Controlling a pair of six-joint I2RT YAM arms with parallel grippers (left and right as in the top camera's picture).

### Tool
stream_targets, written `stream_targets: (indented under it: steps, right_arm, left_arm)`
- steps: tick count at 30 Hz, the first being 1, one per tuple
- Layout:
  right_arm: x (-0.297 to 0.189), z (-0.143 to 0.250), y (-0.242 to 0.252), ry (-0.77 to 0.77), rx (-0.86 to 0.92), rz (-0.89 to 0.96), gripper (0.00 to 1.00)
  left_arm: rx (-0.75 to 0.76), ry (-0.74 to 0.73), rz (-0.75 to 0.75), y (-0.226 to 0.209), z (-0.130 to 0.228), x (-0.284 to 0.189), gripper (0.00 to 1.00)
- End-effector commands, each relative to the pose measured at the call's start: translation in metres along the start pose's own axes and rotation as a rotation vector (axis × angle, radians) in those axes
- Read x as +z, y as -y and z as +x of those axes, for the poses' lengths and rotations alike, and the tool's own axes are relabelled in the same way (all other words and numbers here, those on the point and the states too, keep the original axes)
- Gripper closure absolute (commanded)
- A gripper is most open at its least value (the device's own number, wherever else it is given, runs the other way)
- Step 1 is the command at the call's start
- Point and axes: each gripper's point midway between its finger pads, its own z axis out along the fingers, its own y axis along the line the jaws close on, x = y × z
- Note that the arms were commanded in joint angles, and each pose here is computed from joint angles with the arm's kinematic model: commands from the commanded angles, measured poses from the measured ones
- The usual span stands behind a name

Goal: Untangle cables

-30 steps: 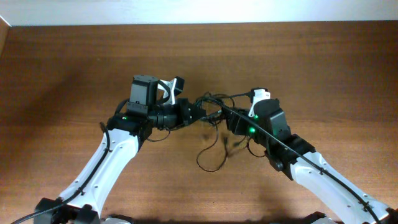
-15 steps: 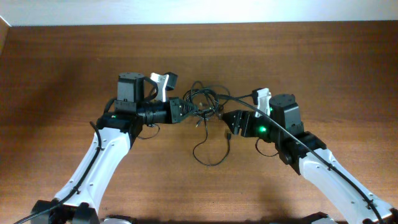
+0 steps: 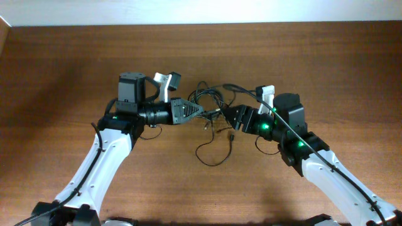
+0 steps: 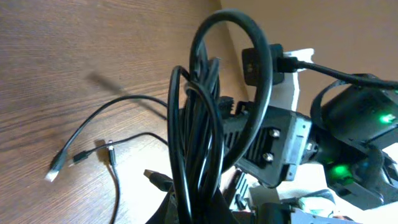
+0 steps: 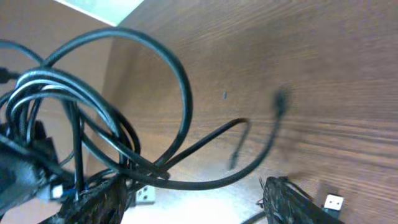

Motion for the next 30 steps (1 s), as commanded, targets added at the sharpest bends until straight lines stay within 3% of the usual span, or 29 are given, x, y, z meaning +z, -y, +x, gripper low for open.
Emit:
stream_targets:
  steps: [1,8,12,14,18,22,27,30]
  right_arm:
    - [0.002,-0.010,0.018,0.063,0.018,0.090,0.30]
    - [0.002,-0.015,0.015,0.085,0.005,0.076,0.30]
    - [0.011,0.010,-0.009,0.001,-0.036,0.004,0.30]
    - [0.016,0.012,-0.009,0.035,-0.059,0.055,0.30]
    - [0.012,-0.012,0.007,0.178,-0.032,0.167,0.31]
    - [0.013,-0.029,0.010,0.265,-0.045,0.188,0.31]
    - [-0.028,-0.054,0.105,0.374,0.044,0.563,0.36]
    - [-0.064,-0.078,0.147,0.371,-0.040,0.672,0.36]
  left_arm:
    - [0.022,-0.013,0.068,0.017,-0.001,-0.003,1.00]
    - [0.023,-0.022,0.089,0.021,0.001,-0.003,1.00]
    - [0.054,-0.007,0.095,0.023,-0.004,-0.004,1.00]
    - [0.055,-0.009,0.102,0.024,-0.004,-0.004,1.00]
    - [0.059,-0.058,0.208,0.042,0.005,-0.007,1.00]
    - [0.163,-0.127,0.429,0.079,0.016,-0.020,1.00]
    - [0.183,-0.090,0.440,0.075,0.006,-0.034,1.00]
    - [0.179,0.012,0.381,0.053,-0.016,-0.059,1.00]
